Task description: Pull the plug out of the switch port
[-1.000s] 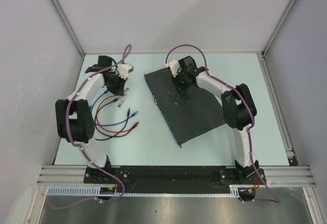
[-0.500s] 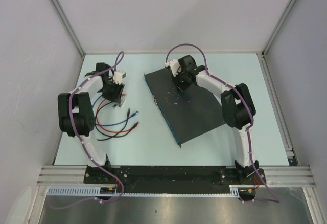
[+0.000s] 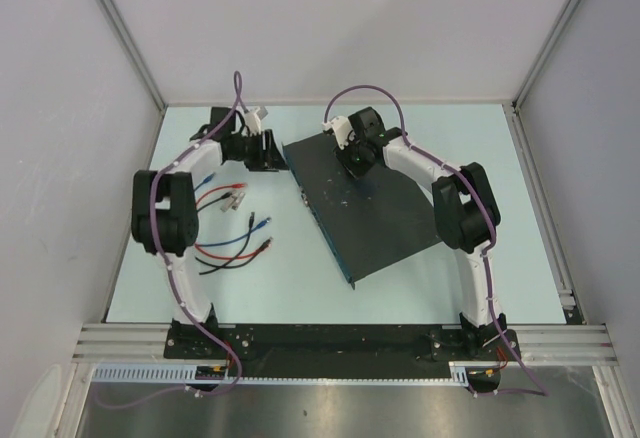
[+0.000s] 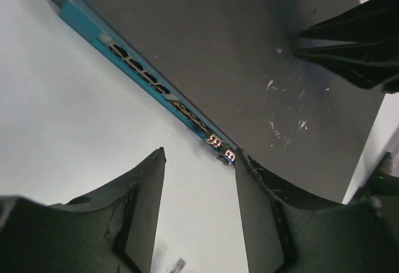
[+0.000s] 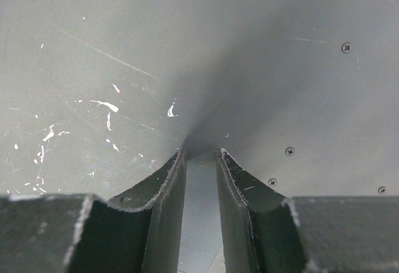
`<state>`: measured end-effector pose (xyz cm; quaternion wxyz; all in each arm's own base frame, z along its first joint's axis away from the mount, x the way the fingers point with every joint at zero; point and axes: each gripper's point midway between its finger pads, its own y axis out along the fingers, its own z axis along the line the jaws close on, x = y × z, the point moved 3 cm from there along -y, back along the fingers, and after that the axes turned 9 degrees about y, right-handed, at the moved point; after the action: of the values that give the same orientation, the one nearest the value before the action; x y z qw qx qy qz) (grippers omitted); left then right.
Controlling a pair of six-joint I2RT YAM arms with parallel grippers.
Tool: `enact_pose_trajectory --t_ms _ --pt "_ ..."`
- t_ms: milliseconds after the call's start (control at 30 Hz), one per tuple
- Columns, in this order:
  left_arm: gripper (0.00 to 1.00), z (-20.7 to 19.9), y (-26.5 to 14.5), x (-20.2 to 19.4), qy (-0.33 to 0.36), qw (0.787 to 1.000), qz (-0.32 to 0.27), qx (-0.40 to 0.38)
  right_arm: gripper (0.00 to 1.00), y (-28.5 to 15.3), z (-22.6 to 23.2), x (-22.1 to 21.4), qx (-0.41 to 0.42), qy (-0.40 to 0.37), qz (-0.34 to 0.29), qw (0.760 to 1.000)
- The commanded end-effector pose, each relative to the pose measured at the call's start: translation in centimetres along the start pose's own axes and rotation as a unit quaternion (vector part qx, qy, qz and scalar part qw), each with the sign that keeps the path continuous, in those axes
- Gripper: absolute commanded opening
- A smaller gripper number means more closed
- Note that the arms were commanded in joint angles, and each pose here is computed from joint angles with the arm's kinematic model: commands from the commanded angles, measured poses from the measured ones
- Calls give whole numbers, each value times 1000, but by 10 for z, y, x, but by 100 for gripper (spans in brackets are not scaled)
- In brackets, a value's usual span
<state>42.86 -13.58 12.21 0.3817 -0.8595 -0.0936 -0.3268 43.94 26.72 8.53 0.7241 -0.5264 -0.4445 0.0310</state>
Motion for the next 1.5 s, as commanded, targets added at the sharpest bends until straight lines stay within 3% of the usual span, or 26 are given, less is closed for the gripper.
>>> enact_pose_trajectory --t_ms 0,400,933,1467 --pt "52 -10 25 -6 -55 995 10 -78 31 40 4 -72 10 9 109 994" --pt "39 -4 46 -34 -89 985 26 -145 32 41 5 -85 5 1 129 992" --pt "42 -32 37 -77 -120 965 54 -226 32 42 2 -93 8 21 142 990" --pt "42 -30 48 -74 -127 965 64 -221 32 43 4 -93 9 19 143 989"
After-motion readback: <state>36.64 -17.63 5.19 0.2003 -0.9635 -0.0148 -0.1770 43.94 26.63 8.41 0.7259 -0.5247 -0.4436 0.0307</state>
